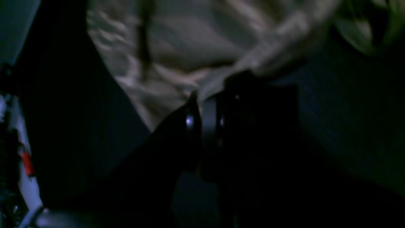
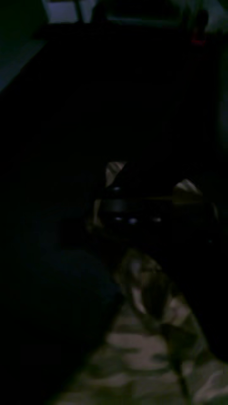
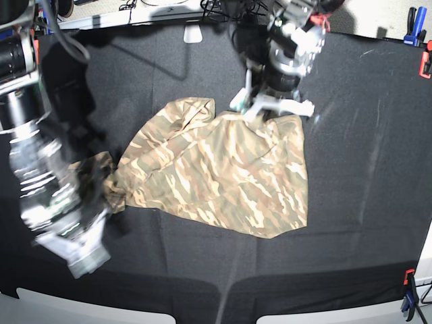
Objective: Layout the t-shirt on the table in an organized manner, then fold the t-shirt properly
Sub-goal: 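Lift the shirt with both grippers and stretch it between them, then lay the shirt down, left gripper holding a corner at its side, then regrasp the shirt collar area with the right gripper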
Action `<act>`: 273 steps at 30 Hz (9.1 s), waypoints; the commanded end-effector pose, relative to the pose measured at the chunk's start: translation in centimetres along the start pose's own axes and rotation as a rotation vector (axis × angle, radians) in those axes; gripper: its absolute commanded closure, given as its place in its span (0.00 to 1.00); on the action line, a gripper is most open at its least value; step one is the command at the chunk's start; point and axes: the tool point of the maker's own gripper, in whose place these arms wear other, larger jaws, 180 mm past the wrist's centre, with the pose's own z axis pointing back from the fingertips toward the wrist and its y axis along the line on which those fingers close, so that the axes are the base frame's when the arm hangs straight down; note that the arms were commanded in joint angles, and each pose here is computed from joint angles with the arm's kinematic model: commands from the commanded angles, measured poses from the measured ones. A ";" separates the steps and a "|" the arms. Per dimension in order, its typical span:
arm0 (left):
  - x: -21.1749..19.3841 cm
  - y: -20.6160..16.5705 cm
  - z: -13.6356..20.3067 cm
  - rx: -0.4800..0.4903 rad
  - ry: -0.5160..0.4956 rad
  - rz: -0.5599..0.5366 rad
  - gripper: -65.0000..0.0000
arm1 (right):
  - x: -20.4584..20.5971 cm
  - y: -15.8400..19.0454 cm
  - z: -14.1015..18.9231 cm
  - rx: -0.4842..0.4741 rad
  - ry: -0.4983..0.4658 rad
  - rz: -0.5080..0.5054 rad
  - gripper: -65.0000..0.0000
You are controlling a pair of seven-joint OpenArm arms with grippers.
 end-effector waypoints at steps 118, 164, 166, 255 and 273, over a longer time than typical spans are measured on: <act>-2.1 19.6 3.1 0.110 -0.222 0.292 1.00 | -8.9 8.9 22.3 0.279 -0.177 -0.108 1.00; -2.2 19.6 3.1 0.109 -0.217 0.292 1.00 | -15.0 24.0 20.3 0.233 0.095 0.170 0.47; -2.2 19.6 3.1 0.109 -0.217 0.292 1.00 | -15.1 24.0 20.2 0.232 0.096 0.170 0.47; -2.2 19.6 3.1 0.109 -0.217 0.292 1.00 | -12.7 22.4 17.3 0.066 0.021 0.185 0.55; -2.2 19.6 3.1 0.109 -0.217 0.292 1.00 | -17.1 22.4 14.5 0.071 0.137 0.144 0.55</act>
